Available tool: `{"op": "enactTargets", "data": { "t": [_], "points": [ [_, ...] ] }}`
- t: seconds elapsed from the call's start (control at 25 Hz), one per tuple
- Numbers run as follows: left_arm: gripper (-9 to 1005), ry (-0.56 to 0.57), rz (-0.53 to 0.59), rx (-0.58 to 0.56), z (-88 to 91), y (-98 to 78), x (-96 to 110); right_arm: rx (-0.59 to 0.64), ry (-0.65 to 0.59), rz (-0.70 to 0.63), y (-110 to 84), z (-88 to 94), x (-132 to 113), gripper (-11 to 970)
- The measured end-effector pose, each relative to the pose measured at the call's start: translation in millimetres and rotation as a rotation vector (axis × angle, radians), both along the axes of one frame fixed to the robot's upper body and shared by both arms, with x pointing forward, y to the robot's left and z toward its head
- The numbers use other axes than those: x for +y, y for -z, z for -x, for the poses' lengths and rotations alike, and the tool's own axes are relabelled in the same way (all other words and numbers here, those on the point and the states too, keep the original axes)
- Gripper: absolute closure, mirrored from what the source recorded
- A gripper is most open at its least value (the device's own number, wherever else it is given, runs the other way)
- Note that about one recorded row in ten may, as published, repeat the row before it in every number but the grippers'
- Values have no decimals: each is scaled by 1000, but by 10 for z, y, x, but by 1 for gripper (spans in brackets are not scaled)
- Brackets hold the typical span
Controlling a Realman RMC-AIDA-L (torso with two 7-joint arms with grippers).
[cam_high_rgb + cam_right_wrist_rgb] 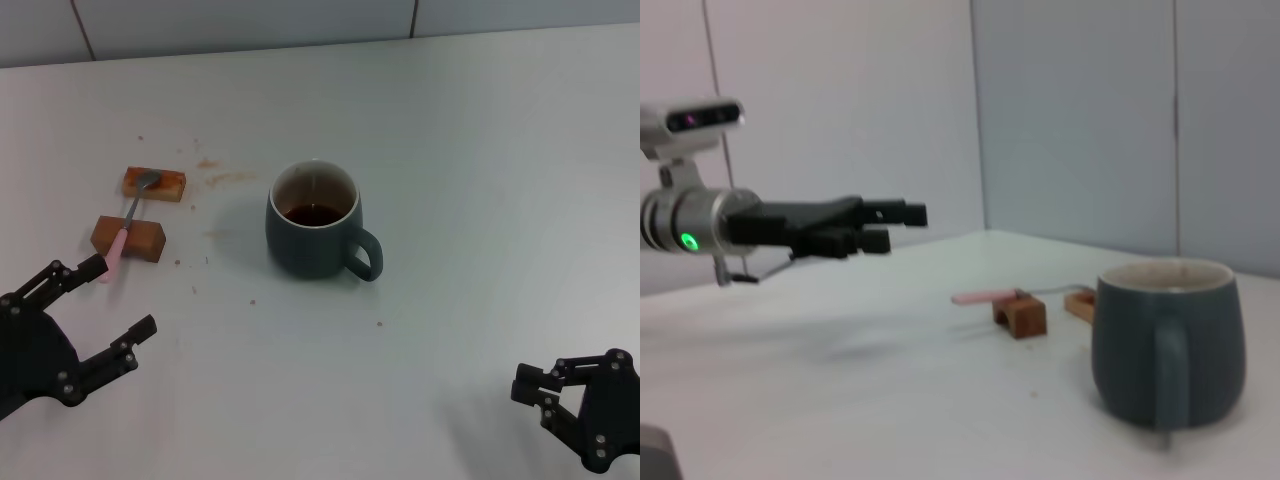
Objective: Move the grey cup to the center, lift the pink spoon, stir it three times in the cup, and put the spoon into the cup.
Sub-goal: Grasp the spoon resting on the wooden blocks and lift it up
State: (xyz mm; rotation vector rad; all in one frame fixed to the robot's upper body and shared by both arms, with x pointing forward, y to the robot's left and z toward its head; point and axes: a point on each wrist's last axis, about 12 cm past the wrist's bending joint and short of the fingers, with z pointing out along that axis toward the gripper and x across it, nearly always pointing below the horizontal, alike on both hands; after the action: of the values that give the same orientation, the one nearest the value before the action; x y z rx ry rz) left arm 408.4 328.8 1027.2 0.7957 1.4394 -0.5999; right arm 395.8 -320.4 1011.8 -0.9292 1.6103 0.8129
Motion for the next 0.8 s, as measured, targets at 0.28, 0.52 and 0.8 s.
{"op": "enactTargets", "data": {
  "t": [0.28, 0.52, 0.8],
  "points": [
    [198, -2, 4, -7, -24, -16, 3, 27, 37, 14, 36, -3, -25, 818],
    [199, -6, 5, -9, -27, -21, 8, 13, 40, 18, 41, 19, -26, 648],
    [200, -10, 7, -13, -37, -28, 14, 2, 47, 31, 58, 31, -32, 436]
  ]
}}
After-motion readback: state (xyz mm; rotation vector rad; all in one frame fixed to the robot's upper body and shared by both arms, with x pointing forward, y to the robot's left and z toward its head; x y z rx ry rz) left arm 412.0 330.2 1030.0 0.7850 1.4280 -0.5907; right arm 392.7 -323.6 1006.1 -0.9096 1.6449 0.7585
